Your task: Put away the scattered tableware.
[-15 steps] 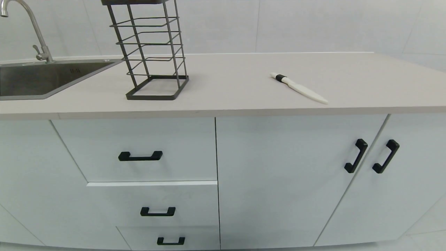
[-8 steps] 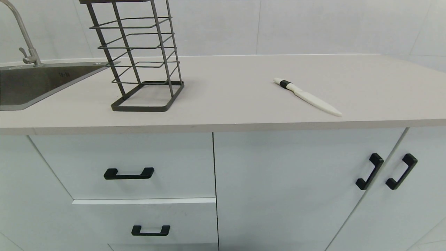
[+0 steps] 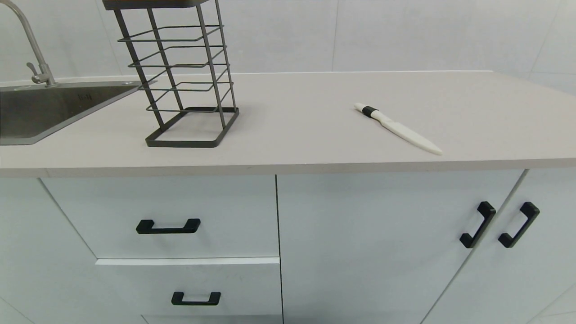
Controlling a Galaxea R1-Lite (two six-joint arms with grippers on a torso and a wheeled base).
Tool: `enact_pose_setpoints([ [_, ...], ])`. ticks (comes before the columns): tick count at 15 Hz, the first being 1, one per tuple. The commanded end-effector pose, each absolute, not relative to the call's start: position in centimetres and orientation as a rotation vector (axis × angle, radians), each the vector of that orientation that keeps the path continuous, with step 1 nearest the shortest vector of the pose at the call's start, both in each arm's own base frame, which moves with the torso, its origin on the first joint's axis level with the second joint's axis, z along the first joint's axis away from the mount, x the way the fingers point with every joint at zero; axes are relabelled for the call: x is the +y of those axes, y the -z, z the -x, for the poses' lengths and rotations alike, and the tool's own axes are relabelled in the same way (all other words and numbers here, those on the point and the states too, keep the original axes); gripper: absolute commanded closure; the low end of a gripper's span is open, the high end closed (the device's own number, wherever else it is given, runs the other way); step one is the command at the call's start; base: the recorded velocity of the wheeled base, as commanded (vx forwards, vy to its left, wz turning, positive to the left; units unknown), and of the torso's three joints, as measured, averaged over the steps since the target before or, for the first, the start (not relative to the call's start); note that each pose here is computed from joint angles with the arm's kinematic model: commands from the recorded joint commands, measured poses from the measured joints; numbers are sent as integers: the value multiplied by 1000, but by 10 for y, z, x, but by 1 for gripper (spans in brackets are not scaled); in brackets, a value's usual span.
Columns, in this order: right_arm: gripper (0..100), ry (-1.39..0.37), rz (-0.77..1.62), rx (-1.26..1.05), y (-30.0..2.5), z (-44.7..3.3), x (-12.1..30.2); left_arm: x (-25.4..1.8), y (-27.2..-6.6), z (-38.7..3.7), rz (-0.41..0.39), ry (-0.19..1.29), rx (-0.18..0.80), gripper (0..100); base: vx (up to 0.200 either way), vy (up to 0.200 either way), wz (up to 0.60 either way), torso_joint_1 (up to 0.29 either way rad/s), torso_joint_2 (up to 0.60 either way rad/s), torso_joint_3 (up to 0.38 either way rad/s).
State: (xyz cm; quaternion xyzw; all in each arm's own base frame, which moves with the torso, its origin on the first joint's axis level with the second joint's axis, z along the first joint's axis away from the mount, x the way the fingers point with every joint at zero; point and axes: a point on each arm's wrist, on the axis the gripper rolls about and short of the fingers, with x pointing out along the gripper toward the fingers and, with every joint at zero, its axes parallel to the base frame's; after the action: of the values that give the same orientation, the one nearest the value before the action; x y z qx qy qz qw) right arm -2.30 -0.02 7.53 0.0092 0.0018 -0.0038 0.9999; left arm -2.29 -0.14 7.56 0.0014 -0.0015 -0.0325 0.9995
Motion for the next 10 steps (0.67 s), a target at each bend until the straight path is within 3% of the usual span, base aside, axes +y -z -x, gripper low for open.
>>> enact_pose_setpoints([
  [1, 0, 6, -18, 5, -75, 23, 0, -1, -76, 23, -3, 66, -2, 0, 0, 0, 0, 203, -46, -110],
  [4, 0, 6, -17, 5, -75, 23, 0, -1, -76, 23, -3, 66, -2, 0, 0, 0, 0, 253, -144, -185],
  [10, 0, 8, -18, 5, -75, 23, 0, -1, -76, 23, -2, 64, -2, 0, 0, 0, 0, 215, -584, -202],
])
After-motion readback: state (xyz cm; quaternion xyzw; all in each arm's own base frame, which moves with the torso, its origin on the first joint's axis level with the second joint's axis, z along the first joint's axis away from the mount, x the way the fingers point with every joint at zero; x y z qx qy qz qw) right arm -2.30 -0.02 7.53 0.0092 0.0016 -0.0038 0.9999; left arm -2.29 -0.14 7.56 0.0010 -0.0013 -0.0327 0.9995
